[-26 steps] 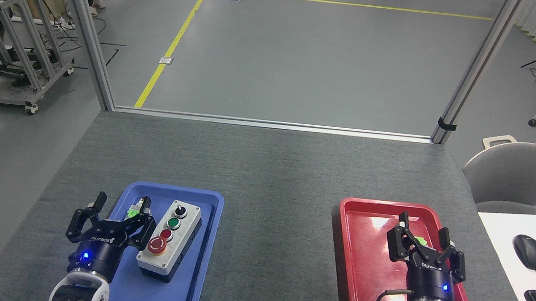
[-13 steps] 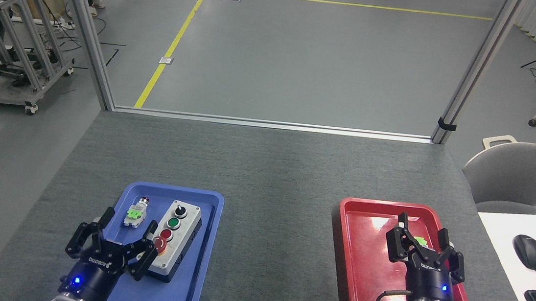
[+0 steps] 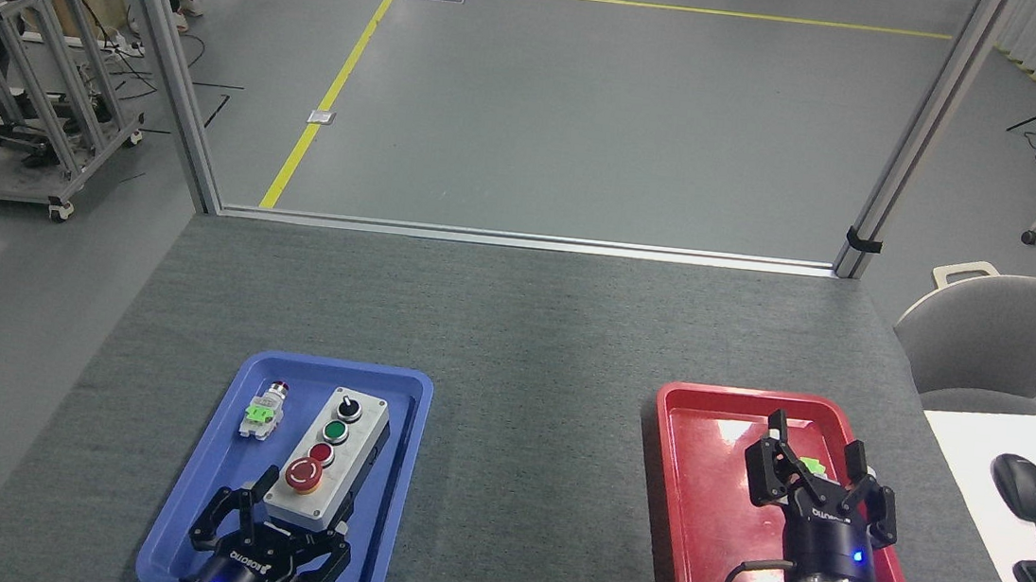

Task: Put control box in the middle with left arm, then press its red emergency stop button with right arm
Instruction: 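Close the left gripper on the control box's near end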

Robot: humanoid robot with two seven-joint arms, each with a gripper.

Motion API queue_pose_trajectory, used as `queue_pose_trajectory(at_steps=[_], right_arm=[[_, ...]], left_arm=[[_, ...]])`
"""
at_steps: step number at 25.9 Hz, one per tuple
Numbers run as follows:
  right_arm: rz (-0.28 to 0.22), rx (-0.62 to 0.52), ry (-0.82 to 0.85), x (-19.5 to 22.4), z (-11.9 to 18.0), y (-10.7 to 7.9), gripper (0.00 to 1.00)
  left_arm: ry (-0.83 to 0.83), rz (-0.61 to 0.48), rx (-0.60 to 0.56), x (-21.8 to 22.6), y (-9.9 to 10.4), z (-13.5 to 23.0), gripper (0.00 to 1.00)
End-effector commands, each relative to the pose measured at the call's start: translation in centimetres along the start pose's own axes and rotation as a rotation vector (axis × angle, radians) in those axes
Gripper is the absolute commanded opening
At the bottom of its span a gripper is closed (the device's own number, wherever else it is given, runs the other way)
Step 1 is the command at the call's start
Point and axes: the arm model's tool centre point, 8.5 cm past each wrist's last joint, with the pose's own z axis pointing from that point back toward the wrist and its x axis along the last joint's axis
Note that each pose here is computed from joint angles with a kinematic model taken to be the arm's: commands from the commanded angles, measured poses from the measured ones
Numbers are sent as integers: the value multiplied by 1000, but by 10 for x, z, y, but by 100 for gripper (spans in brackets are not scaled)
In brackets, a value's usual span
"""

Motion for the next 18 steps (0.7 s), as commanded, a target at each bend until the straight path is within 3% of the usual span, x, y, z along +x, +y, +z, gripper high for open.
queue_pose_trajectory(at_steps=[1, 18], right_arm=[[0, 1, 0, 0, 0, 0, 100], [-1, -4, -3, 0, -1, -2, 100]], left_arm=[[19, 2, -11, 1, -4, -4, 99], [82, -5, -67, -13, -17, -31, 99]])
